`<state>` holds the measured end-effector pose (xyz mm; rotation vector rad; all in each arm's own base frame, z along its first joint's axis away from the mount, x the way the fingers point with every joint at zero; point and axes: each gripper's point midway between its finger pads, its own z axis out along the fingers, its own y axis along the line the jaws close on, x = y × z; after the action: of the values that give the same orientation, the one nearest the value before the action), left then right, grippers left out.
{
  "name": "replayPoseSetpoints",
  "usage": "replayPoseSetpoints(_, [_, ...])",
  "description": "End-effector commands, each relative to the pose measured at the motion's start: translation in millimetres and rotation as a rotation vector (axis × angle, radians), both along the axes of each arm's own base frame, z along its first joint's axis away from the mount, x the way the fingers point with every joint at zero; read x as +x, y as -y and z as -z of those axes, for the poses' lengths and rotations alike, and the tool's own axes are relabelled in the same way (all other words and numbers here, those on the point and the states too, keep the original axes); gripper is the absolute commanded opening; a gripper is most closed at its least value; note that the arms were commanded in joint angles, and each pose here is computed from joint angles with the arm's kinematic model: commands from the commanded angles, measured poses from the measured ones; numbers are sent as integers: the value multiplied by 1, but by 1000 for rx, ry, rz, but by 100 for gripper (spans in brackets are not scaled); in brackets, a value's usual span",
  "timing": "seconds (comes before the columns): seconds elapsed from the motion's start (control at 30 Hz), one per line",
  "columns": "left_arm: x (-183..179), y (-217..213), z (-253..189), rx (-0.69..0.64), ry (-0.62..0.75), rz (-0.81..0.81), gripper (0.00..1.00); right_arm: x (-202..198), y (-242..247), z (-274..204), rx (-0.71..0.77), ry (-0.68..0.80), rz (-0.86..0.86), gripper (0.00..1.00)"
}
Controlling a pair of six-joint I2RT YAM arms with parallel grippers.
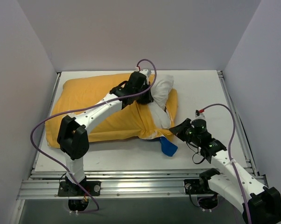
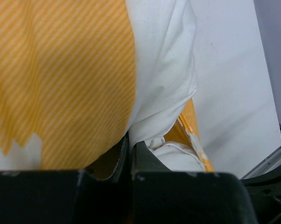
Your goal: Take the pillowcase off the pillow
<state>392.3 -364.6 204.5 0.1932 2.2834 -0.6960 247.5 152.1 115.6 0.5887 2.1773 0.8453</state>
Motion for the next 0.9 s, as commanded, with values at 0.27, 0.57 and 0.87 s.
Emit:
replayPoseSetpoints(0.27, [63,-112,-143,-126,295,-270,2,-68,47,83,-203,-325,38,0])
replayPoseSetpoints(0.57, [-27,5,-160,-392,237,203,2,-12,-14,53,2,-66,-151,1])
replayPoseSetpoints(0.87, [-59,-27,-186,-339,357,93,37,-9,41,5,-366,-38,-86,72])
